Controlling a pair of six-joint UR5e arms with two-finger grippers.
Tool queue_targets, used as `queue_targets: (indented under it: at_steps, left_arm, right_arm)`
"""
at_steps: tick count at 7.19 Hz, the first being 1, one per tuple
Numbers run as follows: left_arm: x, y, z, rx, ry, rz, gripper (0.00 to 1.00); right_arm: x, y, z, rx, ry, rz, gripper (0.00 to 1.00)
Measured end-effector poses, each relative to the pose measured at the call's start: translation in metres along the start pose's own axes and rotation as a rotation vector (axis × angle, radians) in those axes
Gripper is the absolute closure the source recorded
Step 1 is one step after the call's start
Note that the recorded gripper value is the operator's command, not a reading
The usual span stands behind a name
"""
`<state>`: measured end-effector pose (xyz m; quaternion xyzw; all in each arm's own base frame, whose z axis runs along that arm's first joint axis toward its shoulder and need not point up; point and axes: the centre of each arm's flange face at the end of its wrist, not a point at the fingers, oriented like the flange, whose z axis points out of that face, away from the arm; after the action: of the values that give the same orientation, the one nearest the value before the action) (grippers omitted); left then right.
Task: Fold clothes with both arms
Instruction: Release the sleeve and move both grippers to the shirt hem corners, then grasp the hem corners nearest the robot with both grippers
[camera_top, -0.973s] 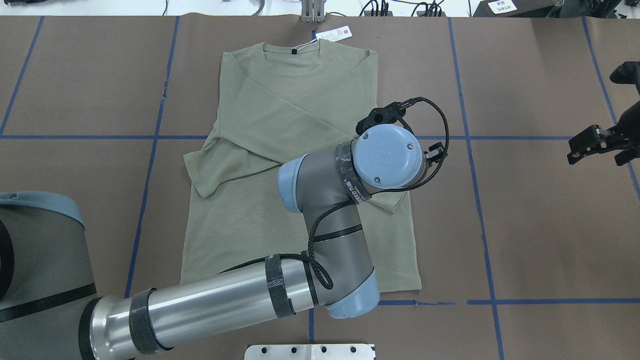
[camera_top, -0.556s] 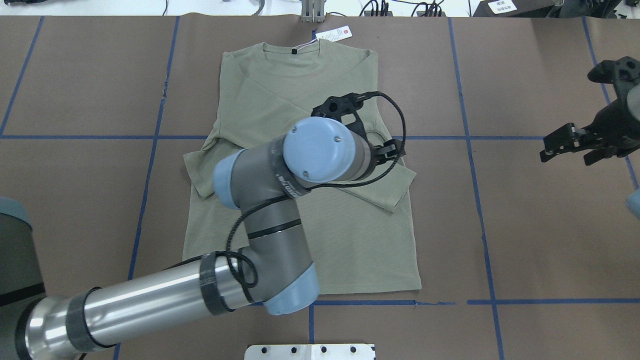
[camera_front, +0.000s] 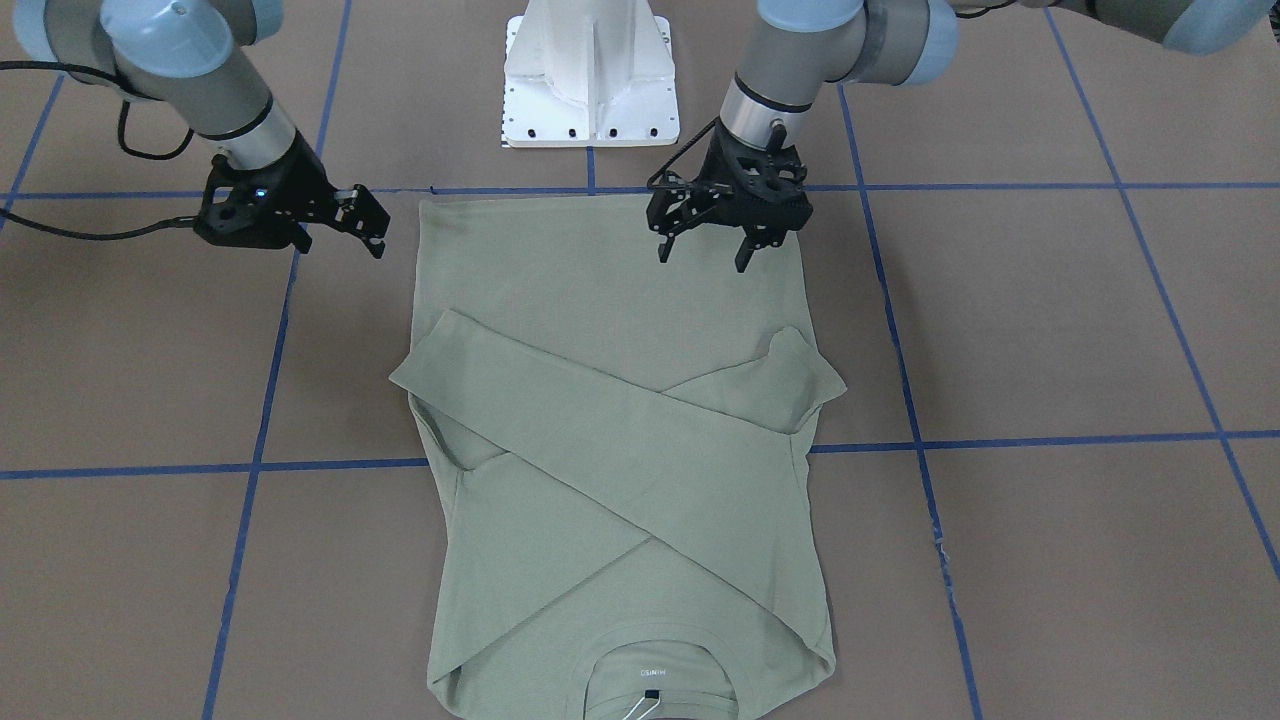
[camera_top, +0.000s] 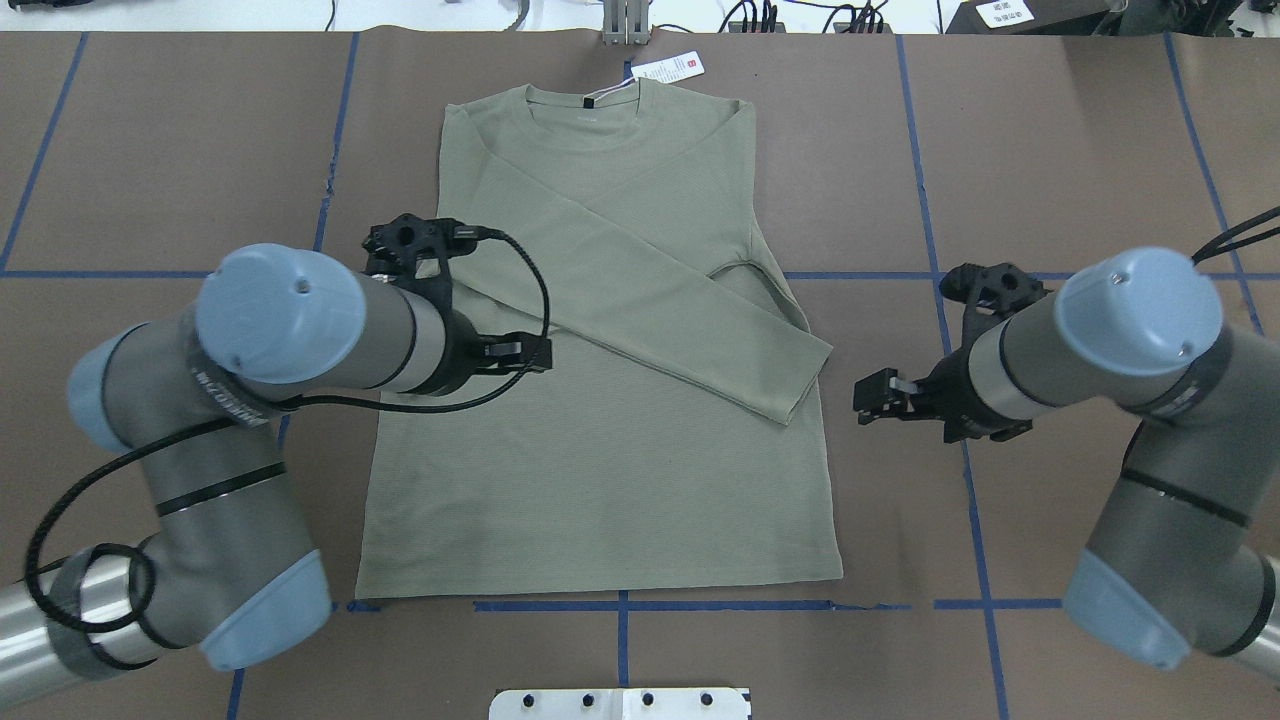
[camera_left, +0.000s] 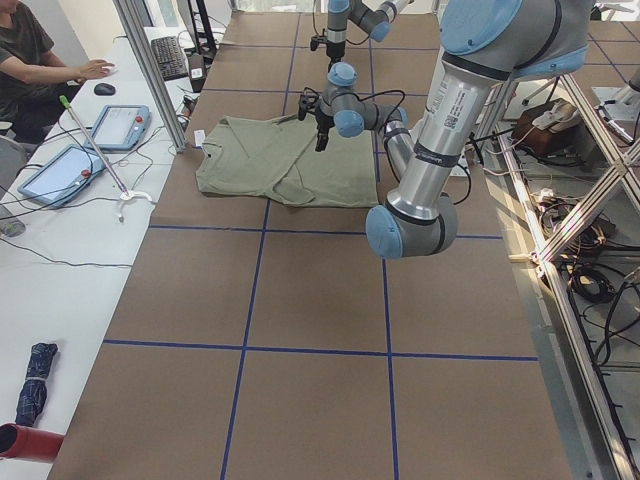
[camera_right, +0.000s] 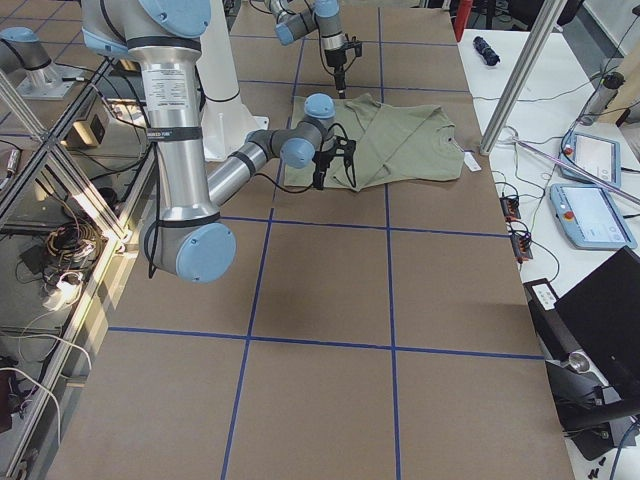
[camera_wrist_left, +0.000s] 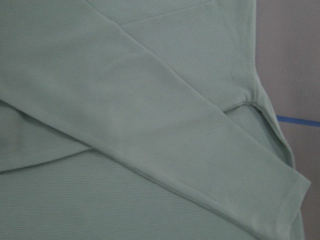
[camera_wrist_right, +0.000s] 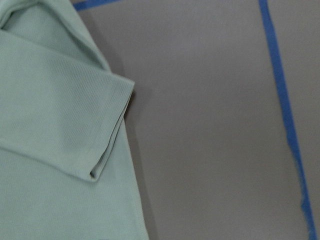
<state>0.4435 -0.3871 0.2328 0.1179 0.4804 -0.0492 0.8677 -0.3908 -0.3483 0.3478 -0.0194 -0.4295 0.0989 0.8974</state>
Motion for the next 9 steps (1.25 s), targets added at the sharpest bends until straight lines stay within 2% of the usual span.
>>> queue_targets:
  at_steps: [2,3,6,9]
  left_arm:
    - [-0.058,0.023,-0.026,-0.012,-0.034,0.003,0.0]
    - [-0.066,0.026,-0.034,-0.011,-0.033,0.003,0.0]
    - [-0.065,0.028,-0.04,-0.009,-0.022,0.001,0.0]
    - [-0.06,0.028,-0.04,-0.008,-0.014,0.005,0.0]
  right_arm:
    - [-0.026,0.078,0.035,-0.006,0.015,0.003,0.0]
    - [-0.03,0.1,0.044,-0.016,0.021,-0.007,0.0]
    - [-0.029,0.122,0.063,-0.043,0.049,-0.024,0.01]
    - [-0.023,0.122,0.077,-0.047,0.077,-0.035,0.02]
